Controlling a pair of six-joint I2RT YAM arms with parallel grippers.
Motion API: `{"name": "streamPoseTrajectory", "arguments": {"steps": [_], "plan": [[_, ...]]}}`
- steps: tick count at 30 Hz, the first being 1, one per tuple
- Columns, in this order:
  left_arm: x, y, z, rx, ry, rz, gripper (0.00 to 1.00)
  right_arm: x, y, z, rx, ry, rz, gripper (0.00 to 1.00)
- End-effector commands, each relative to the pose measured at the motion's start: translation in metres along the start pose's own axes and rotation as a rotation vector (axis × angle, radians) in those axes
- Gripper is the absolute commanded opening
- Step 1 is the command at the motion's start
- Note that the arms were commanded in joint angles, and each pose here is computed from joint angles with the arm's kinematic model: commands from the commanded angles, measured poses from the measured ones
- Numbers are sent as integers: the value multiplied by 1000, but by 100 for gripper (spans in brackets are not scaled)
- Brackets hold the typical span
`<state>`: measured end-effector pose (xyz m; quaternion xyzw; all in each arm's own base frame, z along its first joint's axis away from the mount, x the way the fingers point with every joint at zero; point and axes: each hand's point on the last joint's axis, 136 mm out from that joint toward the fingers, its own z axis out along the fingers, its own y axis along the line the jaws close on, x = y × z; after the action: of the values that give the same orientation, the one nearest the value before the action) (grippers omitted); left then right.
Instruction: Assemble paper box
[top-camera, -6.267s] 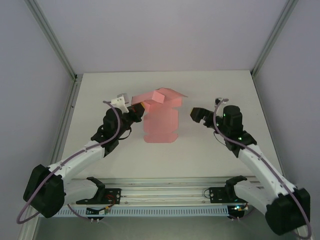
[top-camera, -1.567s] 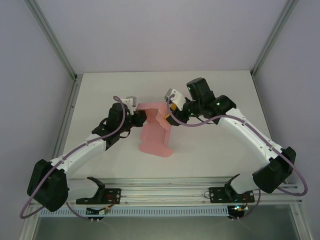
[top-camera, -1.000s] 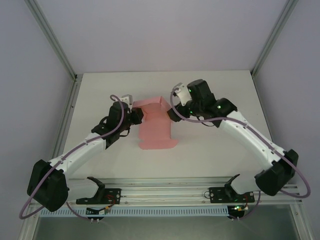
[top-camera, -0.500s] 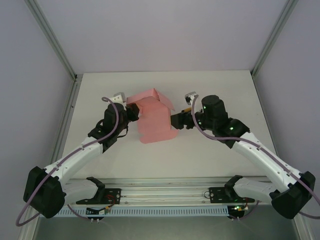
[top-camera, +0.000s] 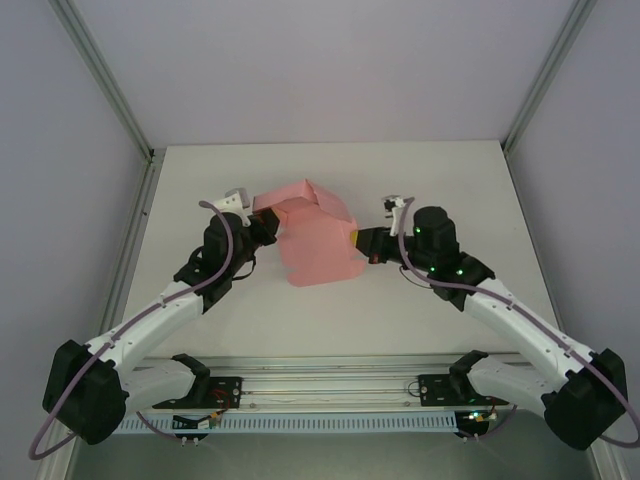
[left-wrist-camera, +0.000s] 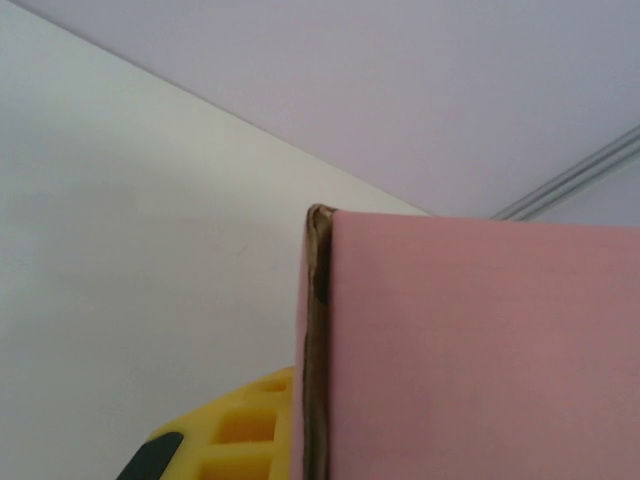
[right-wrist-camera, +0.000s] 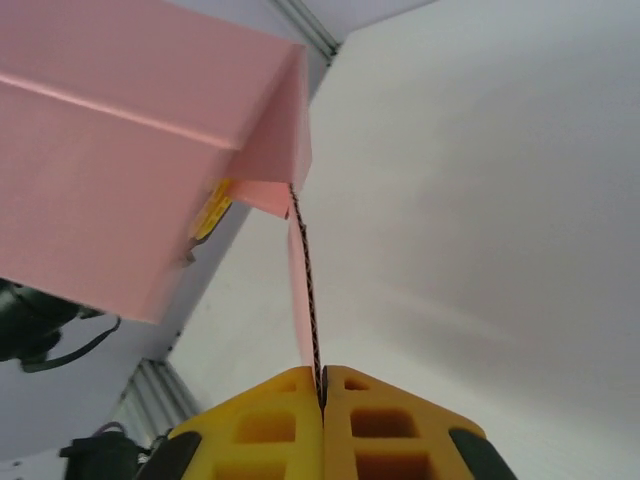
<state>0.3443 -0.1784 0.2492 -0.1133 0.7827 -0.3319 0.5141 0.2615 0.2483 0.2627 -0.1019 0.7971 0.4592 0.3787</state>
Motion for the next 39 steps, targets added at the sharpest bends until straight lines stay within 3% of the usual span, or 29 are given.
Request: {"name": "streamPoseTrajectory", "arguments": {"steps": [1,6,9,10,12,16,19,22,28,31,35,39], "plan": [[-17,-26,-11,125,-51,-54,0,-24,7,-13,-160,-101,133,0],[-18,-38,-12,191,-45,-59,0,-17,10,-7,-250,-5,223,5],[-16,-39,-12,189,-30,-49,0,-17,15,-10,-237,23,149,14],[-15,-37,-12,173,-24,-35,0,-19,14,-14,-194,18,109,21],[-13,-32,-12,137,-8,-5,0,-25,11,-30,-81,-7,-18,48],[-3,-28,-13,118,43,77,0,-43,-8,-76,212,-100,-173,61],[3,-31,-13,141,76,112,0,-54,2,-101,265,-136,-278,63],[7,-35,-13,164,100,129,0,-68,17,-100,241,-113,-390,64],[14,-45,-13,221,142,158,0,-60,55,-60,-62,101,-688,58],[15,-50,-14,243,161,166,0,-71,47,-44,-32,187,-680,54],[17,-50,-12,235,175,171,0,-47,63,-32,-260,309,-743,54],[18,-47,-9,222,178,174,0,-29,75,-21,-346,394,-692,48]]}}
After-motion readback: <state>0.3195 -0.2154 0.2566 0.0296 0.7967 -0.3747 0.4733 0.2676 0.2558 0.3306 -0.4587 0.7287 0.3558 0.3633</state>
